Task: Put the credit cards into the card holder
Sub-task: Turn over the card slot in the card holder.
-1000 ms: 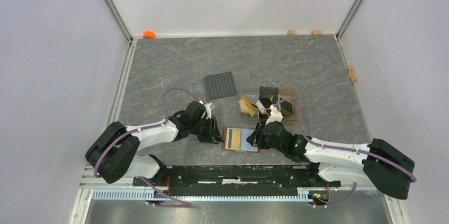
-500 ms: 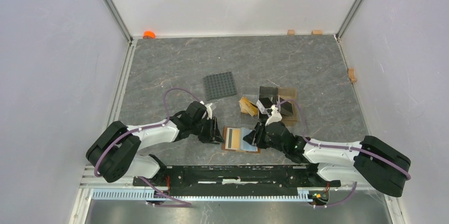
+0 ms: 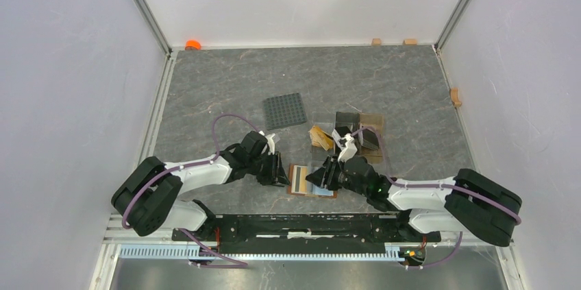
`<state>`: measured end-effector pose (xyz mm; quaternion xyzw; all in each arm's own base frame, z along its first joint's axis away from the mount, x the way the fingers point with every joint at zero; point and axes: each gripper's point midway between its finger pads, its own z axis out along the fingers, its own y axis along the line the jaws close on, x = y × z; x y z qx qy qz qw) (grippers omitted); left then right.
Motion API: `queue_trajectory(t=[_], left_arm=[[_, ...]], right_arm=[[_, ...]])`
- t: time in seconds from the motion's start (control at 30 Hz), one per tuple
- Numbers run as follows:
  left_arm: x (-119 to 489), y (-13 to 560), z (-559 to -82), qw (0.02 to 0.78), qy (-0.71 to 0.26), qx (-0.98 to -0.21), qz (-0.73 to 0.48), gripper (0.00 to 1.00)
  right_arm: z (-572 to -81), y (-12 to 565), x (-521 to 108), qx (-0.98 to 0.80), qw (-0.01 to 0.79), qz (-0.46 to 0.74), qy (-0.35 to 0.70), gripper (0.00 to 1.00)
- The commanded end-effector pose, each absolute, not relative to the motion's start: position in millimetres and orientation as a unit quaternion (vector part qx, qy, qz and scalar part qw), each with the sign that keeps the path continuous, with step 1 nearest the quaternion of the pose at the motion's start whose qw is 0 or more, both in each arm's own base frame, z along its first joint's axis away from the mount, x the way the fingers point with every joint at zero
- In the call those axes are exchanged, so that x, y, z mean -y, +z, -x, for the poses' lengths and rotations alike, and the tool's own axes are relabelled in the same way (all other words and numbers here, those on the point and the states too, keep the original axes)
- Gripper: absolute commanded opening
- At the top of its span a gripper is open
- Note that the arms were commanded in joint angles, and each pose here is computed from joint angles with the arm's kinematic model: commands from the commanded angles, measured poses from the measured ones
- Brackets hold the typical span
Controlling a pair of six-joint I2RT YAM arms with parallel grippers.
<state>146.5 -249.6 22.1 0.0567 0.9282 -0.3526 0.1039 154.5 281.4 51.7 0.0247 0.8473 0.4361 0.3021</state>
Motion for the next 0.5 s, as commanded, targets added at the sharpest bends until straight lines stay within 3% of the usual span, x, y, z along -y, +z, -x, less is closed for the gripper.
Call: queue_trajectory(t=[0.0,0.27,0.47], left_arm=[[259,36,-155,0.123,-0.374,-0.918,-0.053,0.37],[252,41,-157,0.14,-0.362,-0.921,-0.046,0.4],[241,47,-159,0.161,-0.347,-0.923,-0.036,0.53]], right_arm=[[-163,83,-309,-0.817,0.32,0.012,0.48,0.43],[-161,89,-337,-0.811,0.3,0.055,0.498,0.45],[-164,98,-356,-0.808,0.307,0.092,0.494,0.47]])
